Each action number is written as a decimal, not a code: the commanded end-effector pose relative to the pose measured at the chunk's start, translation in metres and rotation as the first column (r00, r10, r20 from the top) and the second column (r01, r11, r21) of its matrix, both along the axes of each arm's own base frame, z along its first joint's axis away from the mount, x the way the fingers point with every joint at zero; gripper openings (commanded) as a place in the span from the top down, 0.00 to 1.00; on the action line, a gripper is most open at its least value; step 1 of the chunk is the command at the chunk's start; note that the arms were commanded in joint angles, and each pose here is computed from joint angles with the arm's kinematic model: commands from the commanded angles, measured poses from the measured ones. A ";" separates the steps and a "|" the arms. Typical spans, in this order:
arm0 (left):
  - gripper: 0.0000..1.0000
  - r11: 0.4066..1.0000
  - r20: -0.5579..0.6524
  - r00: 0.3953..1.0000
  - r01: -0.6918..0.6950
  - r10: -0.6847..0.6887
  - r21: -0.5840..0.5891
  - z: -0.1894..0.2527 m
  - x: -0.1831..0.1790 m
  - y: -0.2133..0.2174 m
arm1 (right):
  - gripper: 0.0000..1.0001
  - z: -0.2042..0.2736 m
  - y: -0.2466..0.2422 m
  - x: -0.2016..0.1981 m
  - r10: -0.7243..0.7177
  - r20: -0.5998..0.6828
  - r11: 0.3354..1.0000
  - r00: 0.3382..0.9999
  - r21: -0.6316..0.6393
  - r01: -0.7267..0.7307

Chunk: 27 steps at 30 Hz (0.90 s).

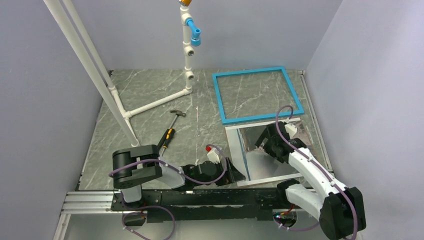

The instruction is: Take the photo out of the frame

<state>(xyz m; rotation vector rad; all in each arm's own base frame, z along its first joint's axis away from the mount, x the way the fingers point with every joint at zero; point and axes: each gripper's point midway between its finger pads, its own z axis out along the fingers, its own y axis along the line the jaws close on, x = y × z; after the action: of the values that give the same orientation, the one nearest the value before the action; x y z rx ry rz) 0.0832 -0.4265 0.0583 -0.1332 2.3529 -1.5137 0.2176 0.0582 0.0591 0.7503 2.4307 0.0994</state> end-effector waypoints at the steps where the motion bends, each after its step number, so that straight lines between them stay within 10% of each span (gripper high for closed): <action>1: 0.12 1.000 0.005 1.000 0.017 -0.017 -0.013 0.008 0.001 -0.012 | 0.01 -0.020 -0.008 -0.007 -0.053 -0.054 0.998 0.997 0.031 0.055; 27: 0.14 0.995 0.009 0.997 0.074 -0.073 -0.074 0.038 -0.007 -0.031 | 0.03 -0.053 0.015 -0.020 0.015 -0.136 0.989 0.991 0.147 0.005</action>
<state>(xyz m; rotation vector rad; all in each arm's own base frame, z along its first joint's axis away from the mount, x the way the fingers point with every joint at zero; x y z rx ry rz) 0.0781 -0.4430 0.0586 -0.1298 2.4042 -1.5506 0.2155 0.0631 0.0262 0.8155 2.4845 0.1855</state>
